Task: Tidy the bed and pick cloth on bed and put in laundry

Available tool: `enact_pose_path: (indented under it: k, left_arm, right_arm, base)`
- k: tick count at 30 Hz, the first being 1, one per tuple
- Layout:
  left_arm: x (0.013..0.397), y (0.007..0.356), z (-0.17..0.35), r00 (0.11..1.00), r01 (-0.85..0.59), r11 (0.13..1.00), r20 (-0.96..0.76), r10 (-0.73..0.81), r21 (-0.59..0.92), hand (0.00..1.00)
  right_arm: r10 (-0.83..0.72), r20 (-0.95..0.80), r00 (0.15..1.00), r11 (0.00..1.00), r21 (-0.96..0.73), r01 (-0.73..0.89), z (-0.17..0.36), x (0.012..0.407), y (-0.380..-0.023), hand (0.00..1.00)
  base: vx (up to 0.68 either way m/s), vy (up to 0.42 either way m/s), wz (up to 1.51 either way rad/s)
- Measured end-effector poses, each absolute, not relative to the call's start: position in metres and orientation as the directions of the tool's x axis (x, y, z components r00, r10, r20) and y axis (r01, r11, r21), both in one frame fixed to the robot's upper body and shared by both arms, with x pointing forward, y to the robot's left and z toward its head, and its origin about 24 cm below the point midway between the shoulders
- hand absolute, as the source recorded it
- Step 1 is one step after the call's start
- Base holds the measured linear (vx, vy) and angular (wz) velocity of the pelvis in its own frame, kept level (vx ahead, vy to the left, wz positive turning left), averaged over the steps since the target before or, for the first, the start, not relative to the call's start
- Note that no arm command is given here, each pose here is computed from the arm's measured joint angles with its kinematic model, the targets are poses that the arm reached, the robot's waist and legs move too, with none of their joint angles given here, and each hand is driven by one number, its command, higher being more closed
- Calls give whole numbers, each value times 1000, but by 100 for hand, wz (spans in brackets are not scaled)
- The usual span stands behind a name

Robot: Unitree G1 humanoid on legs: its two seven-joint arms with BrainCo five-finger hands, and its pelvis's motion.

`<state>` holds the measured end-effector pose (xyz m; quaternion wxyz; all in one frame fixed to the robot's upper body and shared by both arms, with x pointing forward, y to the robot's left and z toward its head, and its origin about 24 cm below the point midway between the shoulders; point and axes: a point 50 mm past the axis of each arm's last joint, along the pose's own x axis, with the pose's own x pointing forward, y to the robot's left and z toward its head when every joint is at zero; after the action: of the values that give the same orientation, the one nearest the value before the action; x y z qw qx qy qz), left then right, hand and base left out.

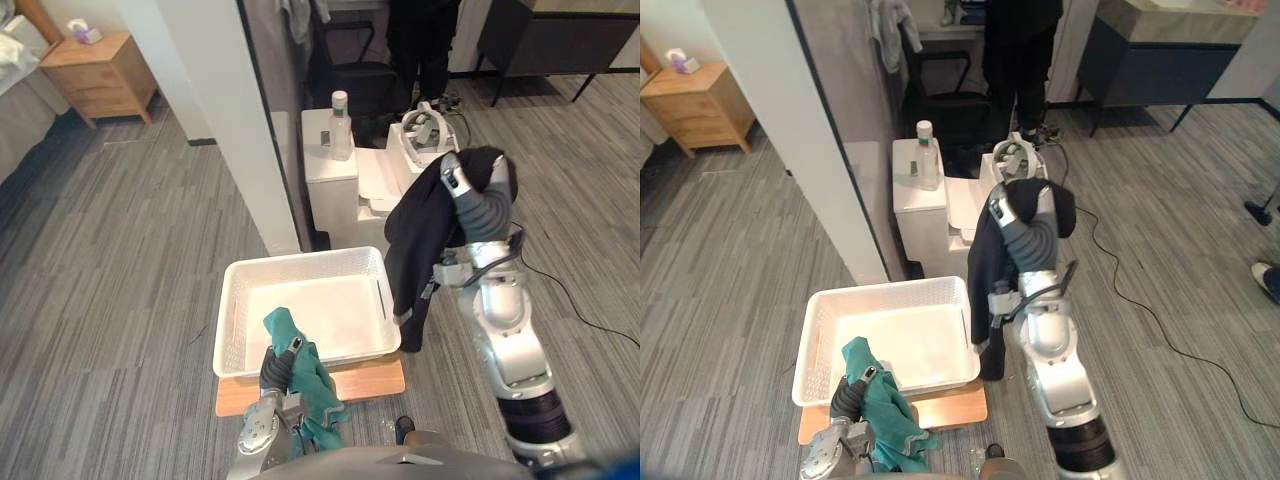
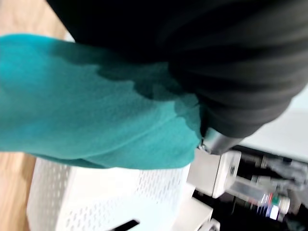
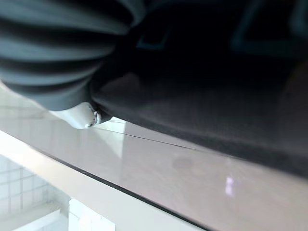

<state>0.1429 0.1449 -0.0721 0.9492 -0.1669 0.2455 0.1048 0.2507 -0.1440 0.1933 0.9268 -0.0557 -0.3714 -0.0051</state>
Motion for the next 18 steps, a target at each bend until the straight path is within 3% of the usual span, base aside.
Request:
enact_pose_path:
  k: [2, 6, 10, 13, 18]
  left_arm:
    - [143, 146, -72, 857, -284, 920, -502, 117, -270, 100]
    - [144, 137, -78, 849, -260, 924, -522, 79, -282, 100]
    - [149, 134, -78, 855, -232, 930, -516, 56, -284, 100]
    - [151, 134, -79, 856, -218, 934, -516, 44, -283, 100]
    - [154, 131, -82, 853, -178, 946, -522, 11, -271, 100]
  right_arm:
    - [7, 726, 687, 989, -108, 104, 207, 253, -155, 100]
    - [44, 845, 532, 969, -165, 183, 258, 259, -167, 100]
    - [61, 881, 469, 958, -184, 221, 295, 281, -165, 100]
    - [88, 894, 438, 957, -199, 213, 316, 290, -155, 100]
    - [105, 874, 474, 953, -224, 202, 319, 305, -147, 100]
  base:
    - [-111, -16, 30]
    - [-28, -2, 52]
    - [11, 26, 11]
    - [13, 1, 10]
    - [-39, -2, 12]
